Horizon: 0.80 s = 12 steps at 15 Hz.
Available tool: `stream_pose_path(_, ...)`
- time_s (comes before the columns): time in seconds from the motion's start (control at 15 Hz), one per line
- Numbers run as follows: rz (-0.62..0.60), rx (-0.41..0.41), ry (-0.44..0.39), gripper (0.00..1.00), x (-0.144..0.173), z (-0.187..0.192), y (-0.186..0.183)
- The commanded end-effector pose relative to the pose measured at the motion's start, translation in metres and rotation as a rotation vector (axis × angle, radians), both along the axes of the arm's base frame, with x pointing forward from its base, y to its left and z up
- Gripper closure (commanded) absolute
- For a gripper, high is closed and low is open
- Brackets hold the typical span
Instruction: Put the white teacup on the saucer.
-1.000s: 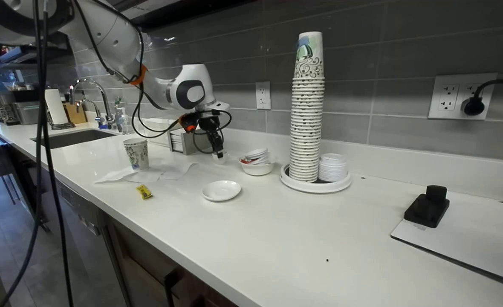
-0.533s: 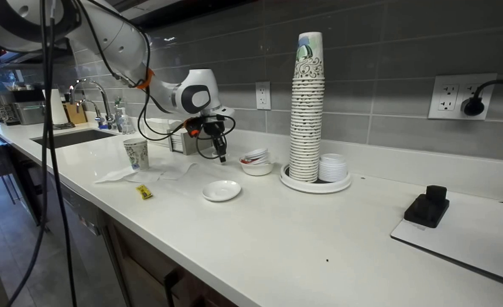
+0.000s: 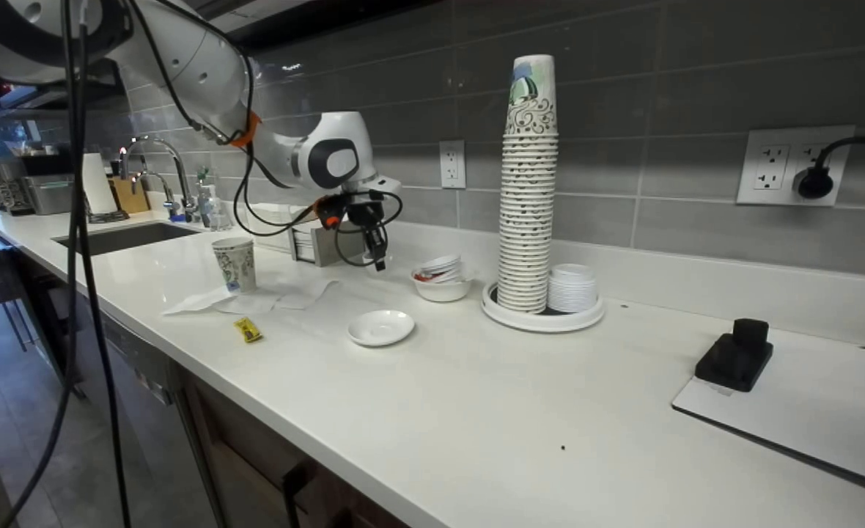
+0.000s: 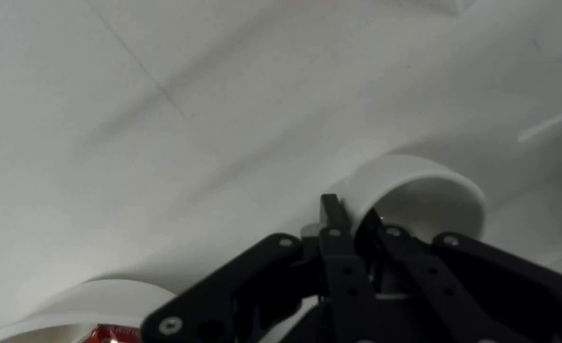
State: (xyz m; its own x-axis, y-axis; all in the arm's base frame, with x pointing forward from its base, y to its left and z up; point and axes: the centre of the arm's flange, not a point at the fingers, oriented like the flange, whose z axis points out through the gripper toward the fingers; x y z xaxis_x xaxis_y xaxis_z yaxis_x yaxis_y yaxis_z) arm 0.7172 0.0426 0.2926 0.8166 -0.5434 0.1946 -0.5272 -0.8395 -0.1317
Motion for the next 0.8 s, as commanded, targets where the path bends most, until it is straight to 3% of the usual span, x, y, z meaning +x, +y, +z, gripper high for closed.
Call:
stream_pose_path(0.0, -0.008, -0.003, -0.033, 0.98, -0.035, 0.056, -0.021)
stream_pose_path(0.33, -0.032, 0.005, -0.033, 0.98, -0.106, 0.1, -0.067)
stream_pose_path(0.6, -0.028, 0.041, -0.029, 0.98, -0.167, 0.101, -0.109)
stream_pose_path(0.73, -0.082, 0.047, 0.015, 0.98, -0.198, 0.095, -0.135)
